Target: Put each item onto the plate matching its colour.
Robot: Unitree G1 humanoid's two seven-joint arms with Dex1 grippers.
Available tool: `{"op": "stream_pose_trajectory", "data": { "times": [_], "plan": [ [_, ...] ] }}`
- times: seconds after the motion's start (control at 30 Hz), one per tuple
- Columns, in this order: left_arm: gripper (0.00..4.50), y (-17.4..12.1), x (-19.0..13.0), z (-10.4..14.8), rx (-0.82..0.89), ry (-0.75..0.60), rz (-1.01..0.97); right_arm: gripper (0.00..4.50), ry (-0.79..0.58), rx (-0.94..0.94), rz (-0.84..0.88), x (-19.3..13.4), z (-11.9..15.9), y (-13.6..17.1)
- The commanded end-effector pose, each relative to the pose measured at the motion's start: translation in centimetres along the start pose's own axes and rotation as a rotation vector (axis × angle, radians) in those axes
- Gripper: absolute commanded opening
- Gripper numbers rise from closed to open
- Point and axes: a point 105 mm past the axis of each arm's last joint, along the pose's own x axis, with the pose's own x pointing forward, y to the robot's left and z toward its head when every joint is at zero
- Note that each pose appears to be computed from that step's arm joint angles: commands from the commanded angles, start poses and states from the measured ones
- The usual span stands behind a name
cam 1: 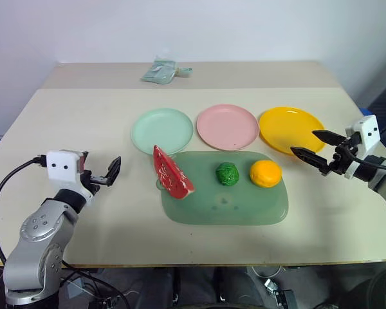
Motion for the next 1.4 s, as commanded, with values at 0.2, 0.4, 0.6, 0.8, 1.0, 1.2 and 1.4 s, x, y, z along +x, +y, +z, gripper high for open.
{"op": "stream_pose_trajectory", "data": {
  "times": [0.2,0.4,0.6,0.8,1.0,1.2,1.4],
  "plan": [
    [4.47,-2.8,1.3,1.7,-0.014,-0.047,-0.151,4.50,-0.102,-0.037,0.227,1.6,4.2,6.3],
    [4.47,-4.5,1.5,1.6,-0.012,-0.038,-0.213,4.50,-0.097,-0.036,0.396,3.6,4.4,11.5],
    [4.47,-2.3,1.7,1.2,-0.007,-0.040,-0.110,4.50,-0.068,-0.008,0.396,7.1,4.8,15.0],
    [4.47,-2.2,1.4,0.6,0.007,-0.013,-0.135,4.50,-0.097,0.015,0.424,8.1,5.4,16.8],
    [4.47,-7.4,1.3,4.3,-0.109,-0.048,-0.334,4.50,-0.094,-0.048,0.475,6.4,4.6,16.3],
    [4.47,-10.9,2.6,3.6,-0.106,0.109,-0.324,4.50,-0.106,-0.046,0.481,5.6,4.6,15.6],
    [4.47,-11.8,3.6,2.6,-0.129,0.269,-0.164,4.50,-0.111,-0.034,0.515,4.8,4.4,15.8]
  ]
}}
